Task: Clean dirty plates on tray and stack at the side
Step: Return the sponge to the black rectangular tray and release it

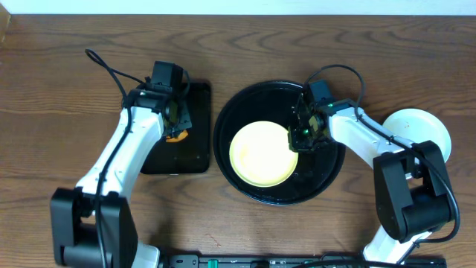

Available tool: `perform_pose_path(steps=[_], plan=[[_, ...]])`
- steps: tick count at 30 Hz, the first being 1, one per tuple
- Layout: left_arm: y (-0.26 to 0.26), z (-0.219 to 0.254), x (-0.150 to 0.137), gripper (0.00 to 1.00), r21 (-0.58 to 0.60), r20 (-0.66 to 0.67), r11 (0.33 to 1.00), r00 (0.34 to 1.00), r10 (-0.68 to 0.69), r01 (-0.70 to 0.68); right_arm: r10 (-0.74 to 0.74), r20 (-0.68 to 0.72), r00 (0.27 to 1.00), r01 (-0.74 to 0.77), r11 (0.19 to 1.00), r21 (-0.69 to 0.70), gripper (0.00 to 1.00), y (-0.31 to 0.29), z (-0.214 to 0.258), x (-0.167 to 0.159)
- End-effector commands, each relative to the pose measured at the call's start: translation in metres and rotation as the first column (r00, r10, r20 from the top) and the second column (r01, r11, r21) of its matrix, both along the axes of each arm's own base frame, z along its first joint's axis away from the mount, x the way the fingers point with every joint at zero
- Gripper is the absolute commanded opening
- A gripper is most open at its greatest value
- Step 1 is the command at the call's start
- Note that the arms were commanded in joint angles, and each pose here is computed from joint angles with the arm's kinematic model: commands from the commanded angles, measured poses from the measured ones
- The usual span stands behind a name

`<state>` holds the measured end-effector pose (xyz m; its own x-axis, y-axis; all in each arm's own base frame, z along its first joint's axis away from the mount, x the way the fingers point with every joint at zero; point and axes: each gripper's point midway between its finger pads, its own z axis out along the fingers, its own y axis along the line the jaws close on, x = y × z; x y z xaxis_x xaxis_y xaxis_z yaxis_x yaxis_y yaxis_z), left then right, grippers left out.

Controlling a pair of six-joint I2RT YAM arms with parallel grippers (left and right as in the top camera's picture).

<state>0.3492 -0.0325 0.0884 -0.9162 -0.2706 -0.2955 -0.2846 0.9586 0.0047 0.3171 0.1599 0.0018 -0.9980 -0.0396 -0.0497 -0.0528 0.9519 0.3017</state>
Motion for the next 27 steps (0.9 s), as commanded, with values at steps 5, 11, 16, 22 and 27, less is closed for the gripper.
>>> perform_pose_path(steps=[5, 11, 16, 22, 27], plan=[[0.01, -0.034, -0.008, 0.08, 0.016, -0.115, 1.0, 0.993, 0.001, 0.0, -0.002, -0.053, 0.999, 0.001, 1.0, -0.014, 0.06, 0.002, -0.013, -0.014], [0.004, -0.048, -0.011, 0.08, -0.012, -0.161, 1.0, 0.987, -0.007, 0.005, -0.005, -0.048, 0.999, 0.004, 1.0, -0.012, 0.01, 0.001, -0.011, -0.012], [0.0, -0.049, -0.01, 0.11, -0.034, -0.161, 0.999, 0.986, -0.04, 0.035, -0.04, 0.015, 0.999, 0.04, 0.999, 0.01, 0.01, -0.007, 0.008, 0.002], [-0.023, -0.048, -0.003, 0.12, -0.13, -0.118, 0.963, 0.961, -0.251, 0.236, -0.087, 0.156, 0.984, 0.088, 0.996, 0.005, 0.01, -0.03, 0.048, 0.023], [-0.023, -0.051, 0.003, 0.31, -0.127, -0.103, 0.961, 0.96, -0.259, 0.246, -0.08, 0.248, 0.966, 0.09, 0.995, -0.03, 0.01, -0.044, 0.074, 0.029]])
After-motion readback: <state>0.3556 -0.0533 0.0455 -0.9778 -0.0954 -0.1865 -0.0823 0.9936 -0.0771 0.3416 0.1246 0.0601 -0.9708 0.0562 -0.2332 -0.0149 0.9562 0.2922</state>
